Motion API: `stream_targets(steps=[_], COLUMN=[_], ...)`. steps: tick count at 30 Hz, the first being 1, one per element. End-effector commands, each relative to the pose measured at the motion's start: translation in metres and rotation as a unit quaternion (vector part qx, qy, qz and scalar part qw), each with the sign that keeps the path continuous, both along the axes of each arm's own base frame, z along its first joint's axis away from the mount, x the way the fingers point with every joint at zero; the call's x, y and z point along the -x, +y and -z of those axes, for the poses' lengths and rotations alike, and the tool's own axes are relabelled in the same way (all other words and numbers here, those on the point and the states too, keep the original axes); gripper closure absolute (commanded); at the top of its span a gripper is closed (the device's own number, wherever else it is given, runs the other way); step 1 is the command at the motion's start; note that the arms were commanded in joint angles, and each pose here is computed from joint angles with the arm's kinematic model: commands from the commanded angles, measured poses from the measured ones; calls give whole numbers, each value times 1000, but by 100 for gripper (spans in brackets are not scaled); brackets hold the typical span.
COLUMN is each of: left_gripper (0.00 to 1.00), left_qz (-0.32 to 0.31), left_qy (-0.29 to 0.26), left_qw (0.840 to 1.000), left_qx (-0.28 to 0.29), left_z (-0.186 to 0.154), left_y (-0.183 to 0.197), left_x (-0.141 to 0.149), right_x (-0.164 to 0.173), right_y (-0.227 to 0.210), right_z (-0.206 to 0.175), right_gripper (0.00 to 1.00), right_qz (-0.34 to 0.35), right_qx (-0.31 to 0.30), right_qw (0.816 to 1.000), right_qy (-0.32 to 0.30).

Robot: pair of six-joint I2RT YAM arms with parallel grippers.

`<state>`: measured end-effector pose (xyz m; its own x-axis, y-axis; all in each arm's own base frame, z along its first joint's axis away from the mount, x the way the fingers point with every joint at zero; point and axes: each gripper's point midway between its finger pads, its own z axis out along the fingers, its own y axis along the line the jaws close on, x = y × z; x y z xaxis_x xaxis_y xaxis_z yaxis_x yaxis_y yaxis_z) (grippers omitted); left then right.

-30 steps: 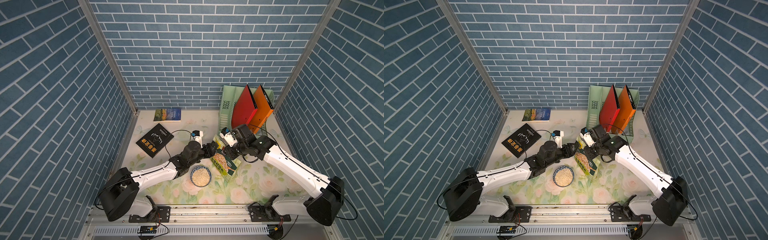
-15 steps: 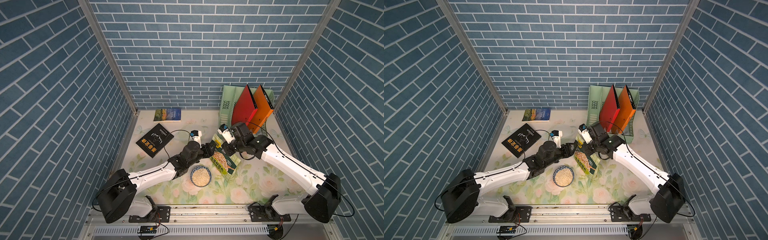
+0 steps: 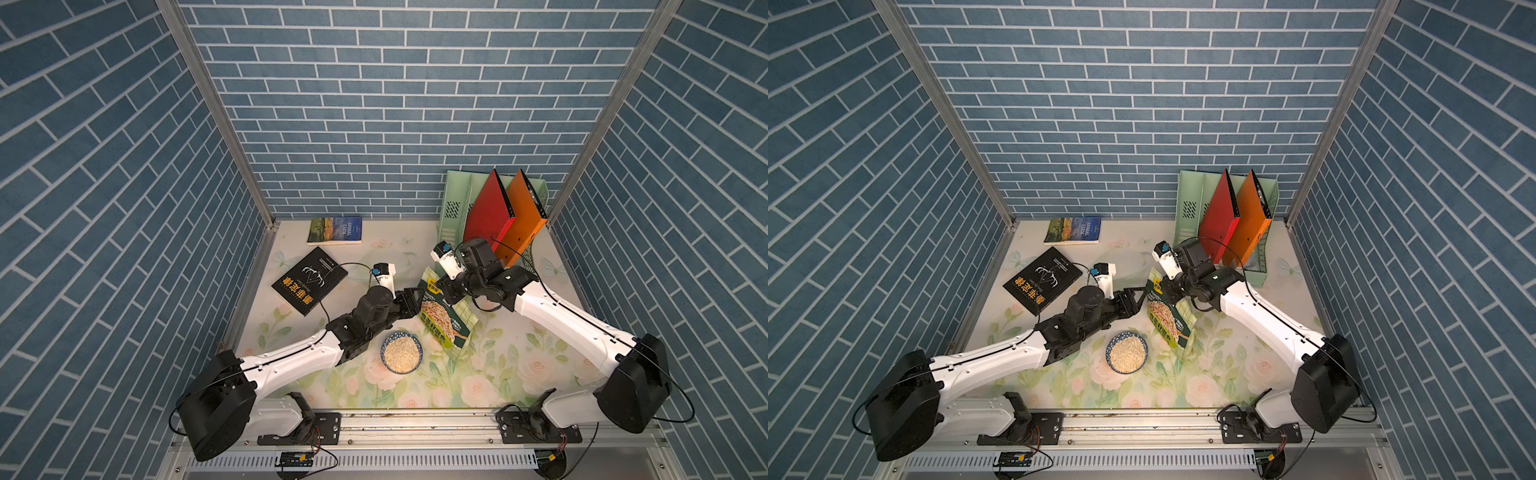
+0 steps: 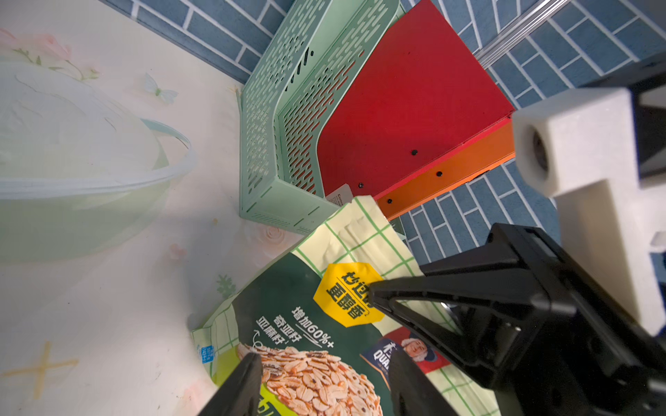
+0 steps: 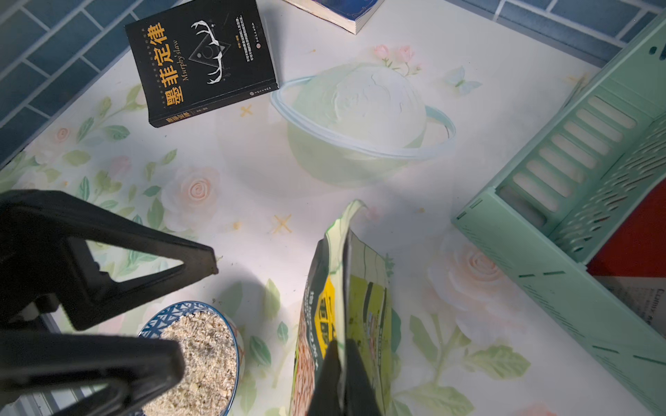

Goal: Pour the oats into the breakfast bowl
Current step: Close the oats bag at the center of the board.

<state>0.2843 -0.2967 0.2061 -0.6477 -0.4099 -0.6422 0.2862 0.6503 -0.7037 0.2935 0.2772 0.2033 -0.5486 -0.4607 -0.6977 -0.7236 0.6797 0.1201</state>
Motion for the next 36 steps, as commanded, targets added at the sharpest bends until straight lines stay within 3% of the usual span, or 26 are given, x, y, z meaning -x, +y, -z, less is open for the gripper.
stream_targets(steps=[1, 4, 6, 8, 13, 16, 18, 20, 23, 29, 31, 33, 35, 36], left_gripper=[38, 36, 33, 30, 16, 3, 0, 0, 0, 0, 0, 0, 0, 0], left_qz=[-12, -22, -25, -31, -41, -67, -77, -109, -178, -274, -317, -344, -380, -394], left_qy=[-10, -14, -17, -20, -41, -65, -92, -114, -139, -183, -182, -177, -157, -148], left_qw=[1000, 999, 999, 999, 996, 990, 986, 978, 958, 919, 899, 882, 862, 855], left_qx=[-18, -19, -22, -29, -72, -102, -119, -139, -174, -218, -241, -269, -296, -304], left_z=[3, 2, -1, -3, -12, -25, -38, -53, -70, -89, -85, -75, -59, -51], left_y=[11, 18, 22, 27, 40, 55, 62, 76, 104, 152, 173, 193, 222, 233], left_x=[3, 5, 6, 7, 7, 4, 1, -3, -10, -16, -21, -28, -37, -40], right_x=[-7, -14, -19, -22, -19, -15, -13, -11, -9, 23, 29, 31, 32, 30], right_y=[11, 13, 15, 16, 24, 23, 17, 2, -42, -151, -181, -209, -244, -253], right_z=[-16, -13, -9, -4, -20, -52, -78, -106, -140, -174, -166, -149, -127, -118], right_gripper=[78, 72, 80, 99, 99, 43, 23, 14, 2, 0, 0, 0, 0, 0], right_qz=[-15, -11, -9, -8, -25, -26, -15, 16, 105, 293, 343, 396, 466, 479], right_qx=[-33, -30, -23, -15, -42, -81, -110, -140, -182, -246, -223, -161, -101, -87], right_qw=[999, 999, 999, 1000, 998, 994, 988, 977, 941, 830, 801, 774, 734, 727], right_qy=[-29, -30, -26, -21, -30, -63, -104, -162, -264, -406, -437, -467, -483, -485])
